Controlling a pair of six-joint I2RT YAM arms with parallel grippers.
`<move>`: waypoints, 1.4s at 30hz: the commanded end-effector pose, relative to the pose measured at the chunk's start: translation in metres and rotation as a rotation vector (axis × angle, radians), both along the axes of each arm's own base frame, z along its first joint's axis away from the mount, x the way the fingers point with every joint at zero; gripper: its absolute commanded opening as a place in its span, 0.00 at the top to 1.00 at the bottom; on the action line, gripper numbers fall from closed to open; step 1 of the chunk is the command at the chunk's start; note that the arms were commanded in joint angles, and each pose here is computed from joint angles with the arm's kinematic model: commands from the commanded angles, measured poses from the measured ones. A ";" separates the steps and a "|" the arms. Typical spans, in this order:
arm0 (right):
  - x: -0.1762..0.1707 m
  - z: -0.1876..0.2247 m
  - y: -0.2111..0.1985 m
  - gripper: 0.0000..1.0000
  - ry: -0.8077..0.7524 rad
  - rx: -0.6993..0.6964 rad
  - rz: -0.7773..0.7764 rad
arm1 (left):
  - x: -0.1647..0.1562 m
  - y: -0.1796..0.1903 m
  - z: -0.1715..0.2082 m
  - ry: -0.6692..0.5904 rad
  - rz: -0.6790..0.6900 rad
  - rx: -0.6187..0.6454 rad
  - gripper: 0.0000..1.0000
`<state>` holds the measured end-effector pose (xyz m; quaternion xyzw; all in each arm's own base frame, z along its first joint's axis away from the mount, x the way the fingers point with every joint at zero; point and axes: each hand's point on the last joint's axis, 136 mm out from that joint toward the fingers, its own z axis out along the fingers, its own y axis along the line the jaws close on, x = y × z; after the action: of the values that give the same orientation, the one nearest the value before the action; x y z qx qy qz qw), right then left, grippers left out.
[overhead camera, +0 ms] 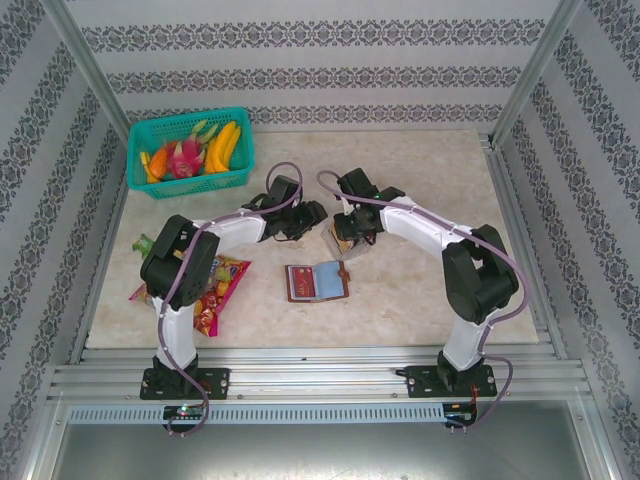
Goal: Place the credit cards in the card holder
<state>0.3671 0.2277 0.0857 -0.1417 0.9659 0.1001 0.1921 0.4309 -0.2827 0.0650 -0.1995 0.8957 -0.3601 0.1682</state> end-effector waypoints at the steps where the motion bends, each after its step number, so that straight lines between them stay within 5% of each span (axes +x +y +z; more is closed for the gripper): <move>1: 0.006 0.000 0.002 0.71 -0.035 -0.080 0.027 | 0.007 -0.016 0.009 -0.024 -0.023 -0.105 0.40; 6: 0.010 -0.001 -0.003 0.69 -0.091 -0.213 0.043 | 0.003 -0.019 0.007 -0.014 -0.043 -0.123 0.42; 28: 0.013 -0.024 0.000 0.63 -0.101 -0.351 0.089 | -0.010 -0.012 -0.032 0.092 -0.021 -0.084 0.60; 42: 0.014 -0.019 -0.006 0.69 -0.158 -0.440 0.088 | -0.011 -0.009 -0.032 0.094 -0.012 -0.075 0.63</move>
<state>0.3807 0.2276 0.0643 -0.2188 0.9464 -0.0816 0.2231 0.4259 -0.2993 0.0552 -0.2015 0.8808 -0.4077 0.1321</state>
